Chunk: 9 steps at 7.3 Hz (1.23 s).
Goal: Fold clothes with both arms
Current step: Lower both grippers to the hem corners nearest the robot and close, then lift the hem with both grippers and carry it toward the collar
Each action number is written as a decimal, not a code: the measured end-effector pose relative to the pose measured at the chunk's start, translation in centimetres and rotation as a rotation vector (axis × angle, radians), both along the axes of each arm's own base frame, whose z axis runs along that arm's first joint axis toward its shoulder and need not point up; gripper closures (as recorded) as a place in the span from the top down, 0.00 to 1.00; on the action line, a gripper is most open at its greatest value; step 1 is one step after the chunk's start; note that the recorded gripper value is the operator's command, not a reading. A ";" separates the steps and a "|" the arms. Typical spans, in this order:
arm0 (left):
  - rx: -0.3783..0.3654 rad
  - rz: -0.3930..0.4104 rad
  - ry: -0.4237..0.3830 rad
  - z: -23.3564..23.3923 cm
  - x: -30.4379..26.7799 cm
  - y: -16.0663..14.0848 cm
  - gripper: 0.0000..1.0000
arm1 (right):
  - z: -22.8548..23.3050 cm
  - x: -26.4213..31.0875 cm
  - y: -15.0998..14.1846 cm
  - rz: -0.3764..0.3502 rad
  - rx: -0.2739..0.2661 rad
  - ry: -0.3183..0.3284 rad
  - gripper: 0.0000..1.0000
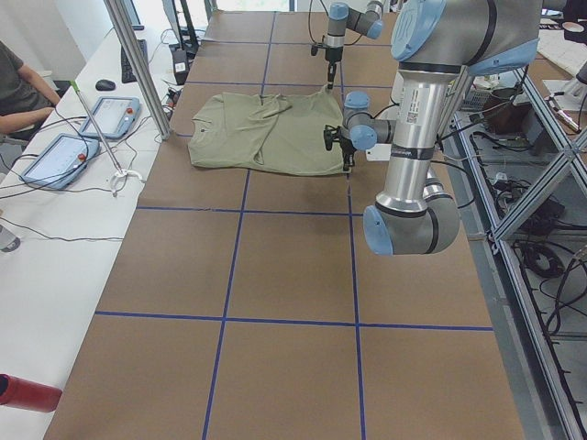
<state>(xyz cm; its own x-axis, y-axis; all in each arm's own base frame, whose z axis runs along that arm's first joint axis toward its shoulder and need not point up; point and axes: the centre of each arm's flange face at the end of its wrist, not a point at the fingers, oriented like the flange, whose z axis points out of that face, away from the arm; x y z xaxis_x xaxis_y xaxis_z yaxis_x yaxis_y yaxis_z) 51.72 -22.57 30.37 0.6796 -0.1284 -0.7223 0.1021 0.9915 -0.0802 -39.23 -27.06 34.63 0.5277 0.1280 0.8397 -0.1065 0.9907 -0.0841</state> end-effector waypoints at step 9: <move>-0.106 0.108 0.200 -12.7 -15.6 9.7 0.00 | -6.7 12.0 5.1 -0.302 -0.171 -0.206 0.00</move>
<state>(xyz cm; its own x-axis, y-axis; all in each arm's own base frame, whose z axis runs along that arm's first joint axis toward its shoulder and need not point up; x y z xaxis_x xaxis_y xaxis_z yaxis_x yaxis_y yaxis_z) 36.08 -12.85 17.64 0.5381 -0.1451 -0.8303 -0.0320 0.9808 -0.1921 -27.26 -22.00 27.89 0.3856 0.1402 0.9120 0.2233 0.9448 -0.2396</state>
